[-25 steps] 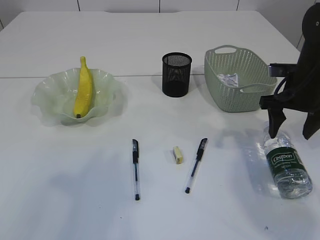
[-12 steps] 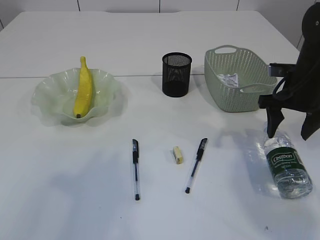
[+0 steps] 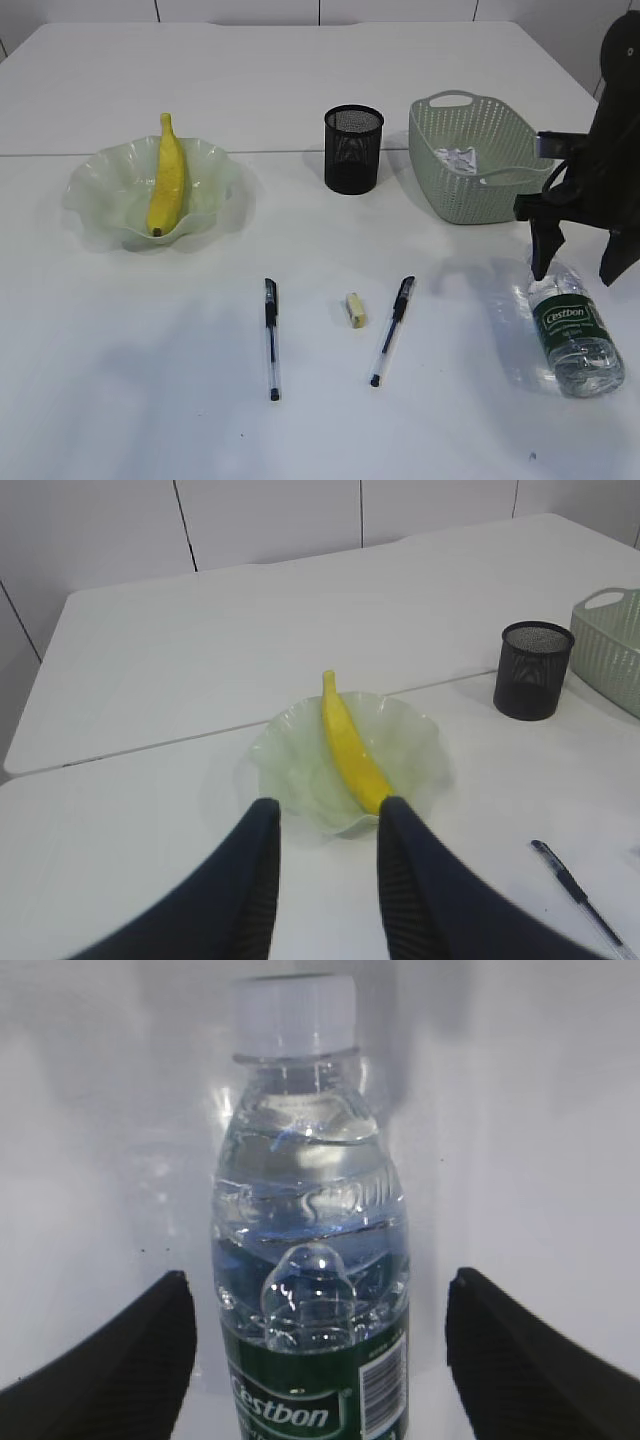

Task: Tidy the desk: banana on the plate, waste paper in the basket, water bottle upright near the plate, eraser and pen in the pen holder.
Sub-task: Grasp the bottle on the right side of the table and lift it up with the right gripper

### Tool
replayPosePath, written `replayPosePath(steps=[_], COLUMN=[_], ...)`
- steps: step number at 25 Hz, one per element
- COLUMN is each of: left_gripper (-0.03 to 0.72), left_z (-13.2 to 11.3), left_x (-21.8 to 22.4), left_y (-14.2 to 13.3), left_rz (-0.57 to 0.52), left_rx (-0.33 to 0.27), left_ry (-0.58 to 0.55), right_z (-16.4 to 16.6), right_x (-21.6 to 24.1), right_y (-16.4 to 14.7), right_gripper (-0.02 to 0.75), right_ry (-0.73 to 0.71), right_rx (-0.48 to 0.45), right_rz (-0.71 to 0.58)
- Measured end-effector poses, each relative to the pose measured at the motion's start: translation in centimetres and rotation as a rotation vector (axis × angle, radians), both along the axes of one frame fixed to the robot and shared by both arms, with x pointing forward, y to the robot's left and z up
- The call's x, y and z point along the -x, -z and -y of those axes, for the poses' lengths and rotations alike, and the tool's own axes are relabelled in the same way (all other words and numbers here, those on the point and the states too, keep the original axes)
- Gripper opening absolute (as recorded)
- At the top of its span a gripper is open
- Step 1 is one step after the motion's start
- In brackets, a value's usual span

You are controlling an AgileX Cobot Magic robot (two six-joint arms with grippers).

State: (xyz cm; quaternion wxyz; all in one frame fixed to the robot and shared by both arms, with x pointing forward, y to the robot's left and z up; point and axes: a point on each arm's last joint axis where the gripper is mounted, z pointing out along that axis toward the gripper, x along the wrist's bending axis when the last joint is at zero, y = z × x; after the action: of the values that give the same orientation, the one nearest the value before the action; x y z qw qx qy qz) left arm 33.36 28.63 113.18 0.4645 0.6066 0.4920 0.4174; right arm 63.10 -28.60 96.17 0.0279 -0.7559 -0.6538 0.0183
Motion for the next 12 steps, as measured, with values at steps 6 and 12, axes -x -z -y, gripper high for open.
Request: replayPosePath(steps=[6, 12], left_gripper=[0.238, 0.24], left_z=[0.0, 0.1], left_x=[-0.1, -0.1], left_y=[0.1, 0.1], left_rz=[-0.01, -0.013], left_rx=[-0.001, 0.017], left_ry=[0.0, 0.005], right_z=[-0.1, -0.1], right_x=[-0.2, -0.4], right_y=[1.7, 3.2], right_gripper=[0.586, 0.587], right_ry=[0.004, 0.006], right_rx=[-0.008, -0.009], right_rz=[-0.044, -0.079])
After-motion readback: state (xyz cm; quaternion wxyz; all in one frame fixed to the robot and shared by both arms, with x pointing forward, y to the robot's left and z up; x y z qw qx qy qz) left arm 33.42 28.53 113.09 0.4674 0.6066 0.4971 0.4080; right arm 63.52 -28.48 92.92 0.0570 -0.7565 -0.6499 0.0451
